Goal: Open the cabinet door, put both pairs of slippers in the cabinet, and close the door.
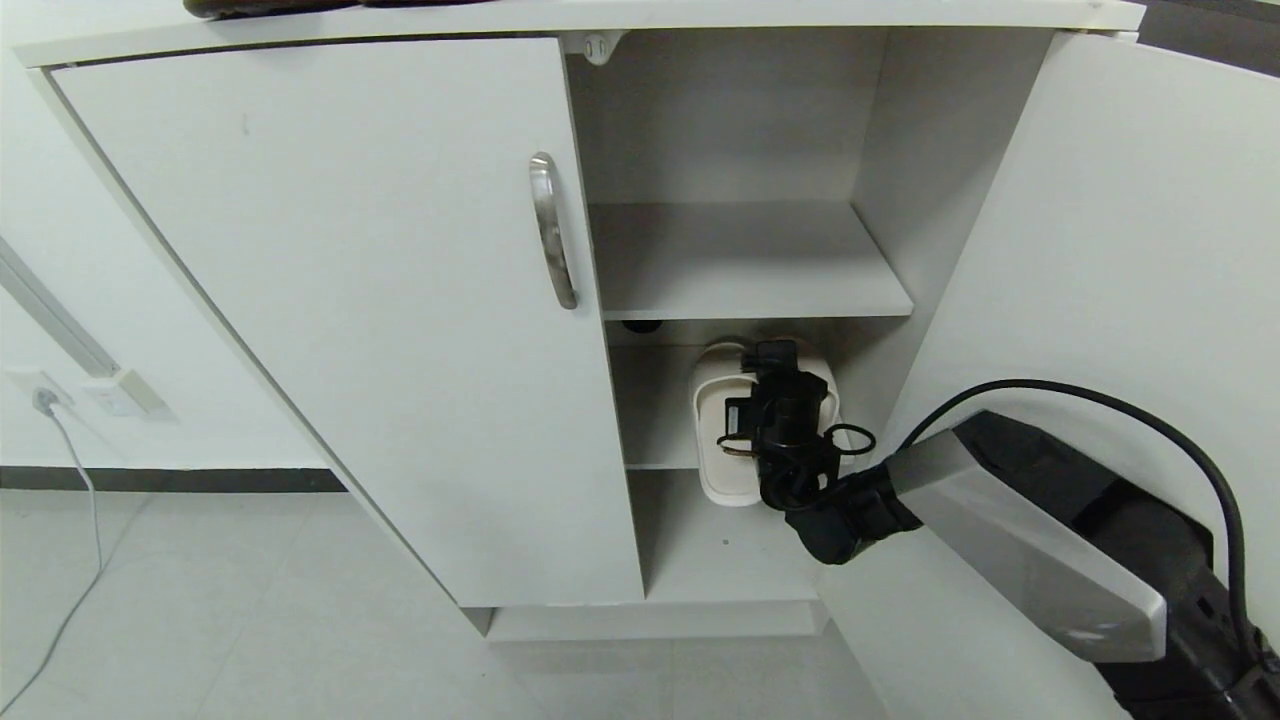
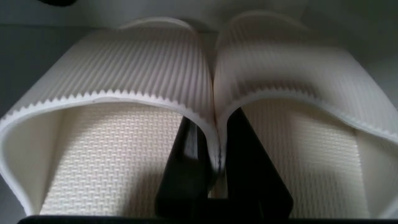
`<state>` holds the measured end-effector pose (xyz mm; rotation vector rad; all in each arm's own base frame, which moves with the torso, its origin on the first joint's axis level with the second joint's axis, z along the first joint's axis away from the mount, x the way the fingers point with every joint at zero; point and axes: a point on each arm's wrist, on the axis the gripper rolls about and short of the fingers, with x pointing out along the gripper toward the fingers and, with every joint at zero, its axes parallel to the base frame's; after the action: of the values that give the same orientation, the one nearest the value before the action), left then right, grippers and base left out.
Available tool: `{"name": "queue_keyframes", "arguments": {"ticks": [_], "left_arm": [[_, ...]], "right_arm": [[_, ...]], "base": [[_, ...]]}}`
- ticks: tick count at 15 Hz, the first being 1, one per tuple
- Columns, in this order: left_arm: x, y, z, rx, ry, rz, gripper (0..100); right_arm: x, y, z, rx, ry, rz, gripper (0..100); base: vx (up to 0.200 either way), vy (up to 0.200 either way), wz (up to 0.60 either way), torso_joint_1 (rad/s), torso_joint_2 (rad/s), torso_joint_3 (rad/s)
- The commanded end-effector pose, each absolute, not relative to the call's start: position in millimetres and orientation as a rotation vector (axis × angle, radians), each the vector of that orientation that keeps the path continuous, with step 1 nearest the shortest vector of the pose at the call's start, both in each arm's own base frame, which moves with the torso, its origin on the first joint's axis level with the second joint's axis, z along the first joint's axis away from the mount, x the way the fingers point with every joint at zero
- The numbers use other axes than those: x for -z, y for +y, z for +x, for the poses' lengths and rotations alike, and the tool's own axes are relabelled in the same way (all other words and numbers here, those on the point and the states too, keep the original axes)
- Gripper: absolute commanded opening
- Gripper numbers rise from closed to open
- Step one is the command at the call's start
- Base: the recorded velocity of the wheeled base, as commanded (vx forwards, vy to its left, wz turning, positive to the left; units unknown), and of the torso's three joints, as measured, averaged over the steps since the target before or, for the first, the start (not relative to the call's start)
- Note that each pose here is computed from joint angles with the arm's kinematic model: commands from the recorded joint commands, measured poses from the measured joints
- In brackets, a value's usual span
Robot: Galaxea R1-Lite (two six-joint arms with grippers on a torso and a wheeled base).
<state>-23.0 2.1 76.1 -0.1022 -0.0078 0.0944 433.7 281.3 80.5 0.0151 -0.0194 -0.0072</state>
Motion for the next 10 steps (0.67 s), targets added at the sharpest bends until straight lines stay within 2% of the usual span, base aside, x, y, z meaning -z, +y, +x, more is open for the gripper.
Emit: {"name": "queue_keyframes", "arguments": {"ticks": [1,7,10], "left_arm": [[-76,2,-23,-0.095,-0.008,-0.103,0],[-76,2,-23,-0.096,-0.008,-0.103,0],[-76,2,-23,-0.098,-0.008,-0.104,0]], "right_arm": [[-80,285,441,0.009,-0.028,0.021,0],[-98,289,448,-0.015,-0.052,0.036,0],[-98,288,453,-0.032,-0.035,0.024,0]], "base": [[0.000,0.000,0.00,0.000,0.00,0.000],[0.000,0.000,0.00,0.000,0.00,0.000],[0.000,0.000,0.00,0.000,0.00,0.000]]}}
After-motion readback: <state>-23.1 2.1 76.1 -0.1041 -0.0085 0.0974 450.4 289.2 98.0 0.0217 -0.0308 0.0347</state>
